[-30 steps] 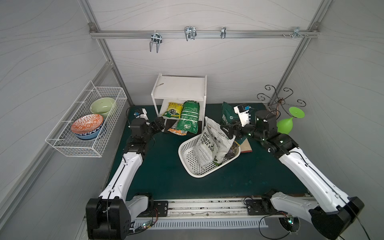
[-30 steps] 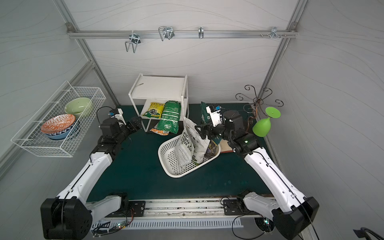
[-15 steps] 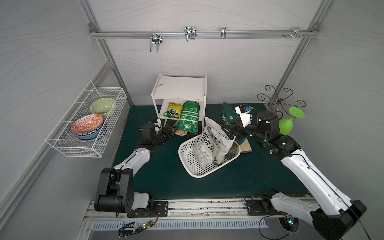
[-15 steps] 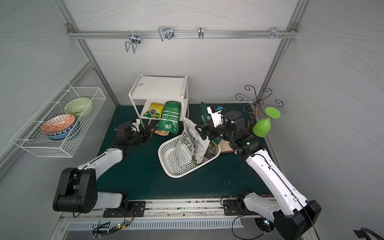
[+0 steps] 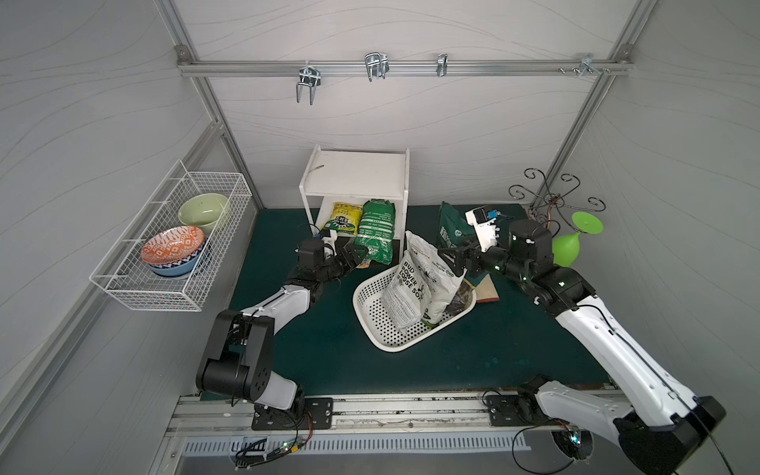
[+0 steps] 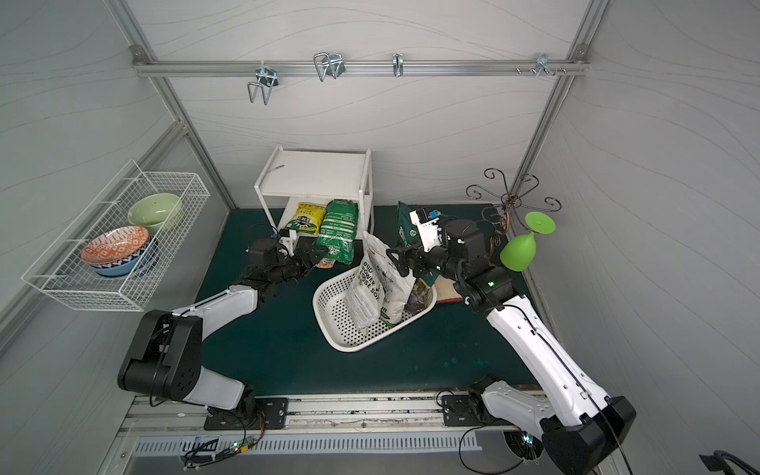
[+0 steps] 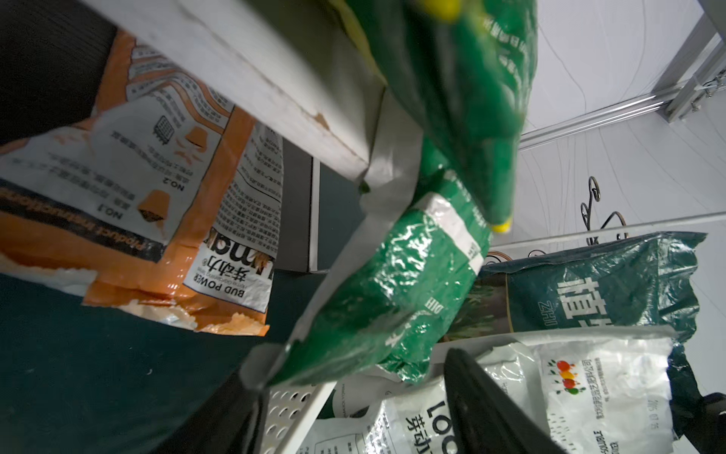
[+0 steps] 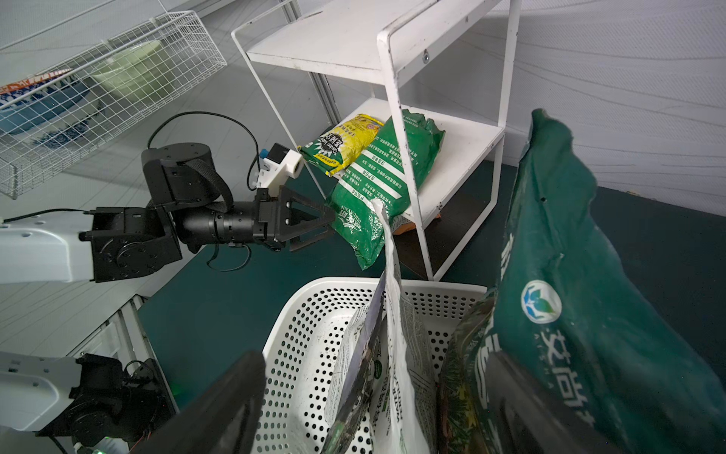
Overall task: Take down the fertilizer bag from the shelf
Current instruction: Pick up the fertilizer bag from the shelf.
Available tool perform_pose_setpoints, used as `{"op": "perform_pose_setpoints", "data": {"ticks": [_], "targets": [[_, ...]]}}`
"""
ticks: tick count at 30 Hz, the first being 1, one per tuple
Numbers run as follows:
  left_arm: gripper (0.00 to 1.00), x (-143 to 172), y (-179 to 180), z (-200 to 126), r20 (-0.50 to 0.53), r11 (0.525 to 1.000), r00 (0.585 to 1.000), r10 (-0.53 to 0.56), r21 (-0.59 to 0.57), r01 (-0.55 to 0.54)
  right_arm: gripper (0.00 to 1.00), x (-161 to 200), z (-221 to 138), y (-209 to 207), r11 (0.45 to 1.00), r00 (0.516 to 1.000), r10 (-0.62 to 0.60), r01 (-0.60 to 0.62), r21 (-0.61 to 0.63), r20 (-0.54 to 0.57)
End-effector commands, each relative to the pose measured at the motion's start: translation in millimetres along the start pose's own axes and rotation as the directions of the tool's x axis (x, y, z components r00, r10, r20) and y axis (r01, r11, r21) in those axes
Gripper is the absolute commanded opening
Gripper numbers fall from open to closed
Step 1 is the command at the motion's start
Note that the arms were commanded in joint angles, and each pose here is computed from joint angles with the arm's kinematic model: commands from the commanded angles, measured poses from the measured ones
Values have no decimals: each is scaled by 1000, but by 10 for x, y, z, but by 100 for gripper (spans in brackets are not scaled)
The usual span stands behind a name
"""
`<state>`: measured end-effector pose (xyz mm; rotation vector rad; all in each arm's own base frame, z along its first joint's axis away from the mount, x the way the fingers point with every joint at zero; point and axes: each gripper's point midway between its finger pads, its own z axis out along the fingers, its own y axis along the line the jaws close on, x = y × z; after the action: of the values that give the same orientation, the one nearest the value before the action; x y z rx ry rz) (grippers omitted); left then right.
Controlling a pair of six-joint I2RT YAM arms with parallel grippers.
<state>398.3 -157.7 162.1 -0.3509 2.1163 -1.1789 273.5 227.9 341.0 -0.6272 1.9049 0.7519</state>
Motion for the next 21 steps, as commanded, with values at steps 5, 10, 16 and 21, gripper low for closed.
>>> {"op": "perform_pose_setpoints", "data": {"ticks": [5, 10, 16, 21], "targets": [[76, -266, -122, -26, 116, 996, 989, 87, 13, -89, 90, -37, -21, -14, 1000, 1000, -20, 19, 9, 15], [74, -416, -167, 32, 178, 995, 980, 83, 41, -92, 90, -39, -12, -5, 1000, 1000, -15, 15, 2, 13], [49, -542, -229, 110, 217, 993, 974, 58, 90, -80, 90, -45, -27, -13, 1000, 1000, -19, 18, 11, 13], [23, -495, -310, 122, 178, 989, 983, 51, 129, -75, 90, -60, -27, -11, 1000, 1000, -21, 20, 10, 12]]}}
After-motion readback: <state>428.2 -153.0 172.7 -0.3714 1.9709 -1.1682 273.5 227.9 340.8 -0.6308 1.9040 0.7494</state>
